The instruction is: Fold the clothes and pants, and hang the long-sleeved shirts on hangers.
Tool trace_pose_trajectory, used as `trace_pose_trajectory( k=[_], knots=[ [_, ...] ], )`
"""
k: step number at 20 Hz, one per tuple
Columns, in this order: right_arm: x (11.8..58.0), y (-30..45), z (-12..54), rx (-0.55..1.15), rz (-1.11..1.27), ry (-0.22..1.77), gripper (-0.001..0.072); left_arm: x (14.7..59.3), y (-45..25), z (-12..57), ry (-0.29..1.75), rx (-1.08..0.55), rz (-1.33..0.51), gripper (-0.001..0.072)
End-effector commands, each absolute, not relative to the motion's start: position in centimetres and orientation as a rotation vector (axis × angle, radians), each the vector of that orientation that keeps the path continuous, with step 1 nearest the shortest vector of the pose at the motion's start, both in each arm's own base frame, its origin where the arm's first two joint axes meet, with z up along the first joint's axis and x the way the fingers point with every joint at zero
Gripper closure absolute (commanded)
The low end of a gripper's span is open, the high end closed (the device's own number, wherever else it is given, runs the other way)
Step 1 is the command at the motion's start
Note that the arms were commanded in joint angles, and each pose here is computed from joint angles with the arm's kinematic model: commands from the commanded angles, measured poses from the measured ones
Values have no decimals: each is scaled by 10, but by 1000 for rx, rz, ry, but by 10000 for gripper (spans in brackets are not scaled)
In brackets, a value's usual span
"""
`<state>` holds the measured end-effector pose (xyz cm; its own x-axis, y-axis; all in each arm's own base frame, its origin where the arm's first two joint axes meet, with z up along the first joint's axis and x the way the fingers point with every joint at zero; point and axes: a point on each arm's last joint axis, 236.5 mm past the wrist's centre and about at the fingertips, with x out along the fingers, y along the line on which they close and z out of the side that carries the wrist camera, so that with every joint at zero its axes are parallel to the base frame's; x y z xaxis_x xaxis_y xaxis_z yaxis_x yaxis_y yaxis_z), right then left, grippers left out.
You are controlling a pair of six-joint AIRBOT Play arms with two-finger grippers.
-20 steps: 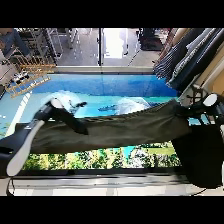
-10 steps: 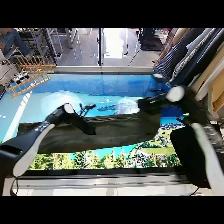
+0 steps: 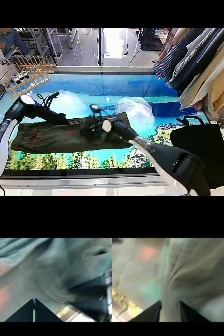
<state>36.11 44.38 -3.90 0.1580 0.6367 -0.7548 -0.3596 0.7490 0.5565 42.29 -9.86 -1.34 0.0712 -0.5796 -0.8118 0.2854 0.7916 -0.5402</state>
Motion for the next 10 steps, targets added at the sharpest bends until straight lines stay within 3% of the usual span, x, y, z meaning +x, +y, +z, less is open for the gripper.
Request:
trace_pose_trajectory(
  k=[1,5,6,10],
  knots=[
    [351,469,-12,226,832,1166,407,422,-86,-9,1354,-295,-634,690],
    [427,344,69,80,635,1024,376,414,-88,-8,1381,-296,-654,690],
    [438,294,74,96,540,1063,275,414,-90,-8,1383,-293,-659,690],
    [434,155,39,265,336,1271,228,408,-113,-15,1411,-262,-705,690]
  ],
)
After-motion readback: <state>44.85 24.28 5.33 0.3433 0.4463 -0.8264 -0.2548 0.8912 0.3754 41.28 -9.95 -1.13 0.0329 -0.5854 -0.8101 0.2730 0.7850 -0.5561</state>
